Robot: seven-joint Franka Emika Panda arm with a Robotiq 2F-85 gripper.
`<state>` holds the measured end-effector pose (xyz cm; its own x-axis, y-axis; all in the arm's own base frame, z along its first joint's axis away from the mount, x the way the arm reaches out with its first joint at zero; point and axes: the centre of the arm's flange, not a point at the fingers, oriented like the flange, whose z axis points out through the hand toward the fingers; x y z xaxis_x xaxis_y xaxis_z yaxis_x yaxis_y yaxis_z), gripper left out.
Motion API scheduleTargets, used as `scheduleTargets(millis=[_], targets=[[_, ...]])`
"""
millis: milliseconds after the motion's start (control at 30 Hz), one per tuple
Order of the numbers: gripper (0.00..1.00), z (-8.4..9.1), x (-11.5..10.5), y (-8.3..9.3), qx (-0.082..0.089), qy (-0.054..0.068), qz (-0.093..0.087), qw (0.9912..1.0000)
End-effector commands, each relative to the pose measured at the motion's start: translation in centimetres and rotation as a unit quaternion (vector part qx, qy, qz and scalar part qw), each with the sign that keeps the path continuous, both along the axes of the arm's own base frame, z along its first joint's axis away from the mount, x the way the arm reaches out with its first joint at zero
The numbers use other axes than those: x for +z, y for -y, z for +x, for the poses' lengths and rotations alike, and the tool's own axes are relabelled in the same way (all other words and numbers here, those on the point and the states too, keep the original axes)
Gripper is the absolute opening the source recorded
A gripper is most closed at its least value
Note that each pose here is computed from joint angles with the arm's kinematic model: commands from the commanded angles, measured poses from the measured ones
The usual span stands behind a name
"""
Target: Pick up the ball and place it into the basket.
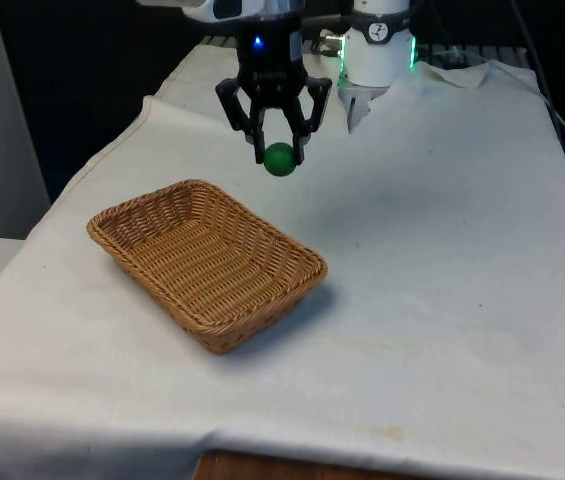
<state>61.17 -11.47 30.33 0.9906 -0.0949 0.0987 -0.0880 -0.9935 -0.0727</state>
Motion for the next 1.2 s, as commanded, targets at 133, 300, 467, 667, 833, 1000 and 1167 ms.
scheduleTargets(millis=[133,300,467,667,833,1000,1167], targets=[[0.01,0.8,-1.3,0.2,-0.012,0.001,-0.012,0.99985],[0.01,1.5,-2.3,0.8,-0.021,-0.002,-0.02,0.99958],[0.01,1.8,-2.6,1.3,-0.027,-0.002,-0.024,0.99933],[0.01,1.9,-2.5,2.6,-0.041,-0.002,-0.027,0.99879],[0.01,2.0,-2.5,3.1,-0.049,0.0,-0.029,0.99837],[0.01,2.1,-2.5,3.4,-0.052,0.0,-0.03,0.99819],[0.01,2.1,-2.4,3.4,-0.051,0.001,-0.032,0.99819]])
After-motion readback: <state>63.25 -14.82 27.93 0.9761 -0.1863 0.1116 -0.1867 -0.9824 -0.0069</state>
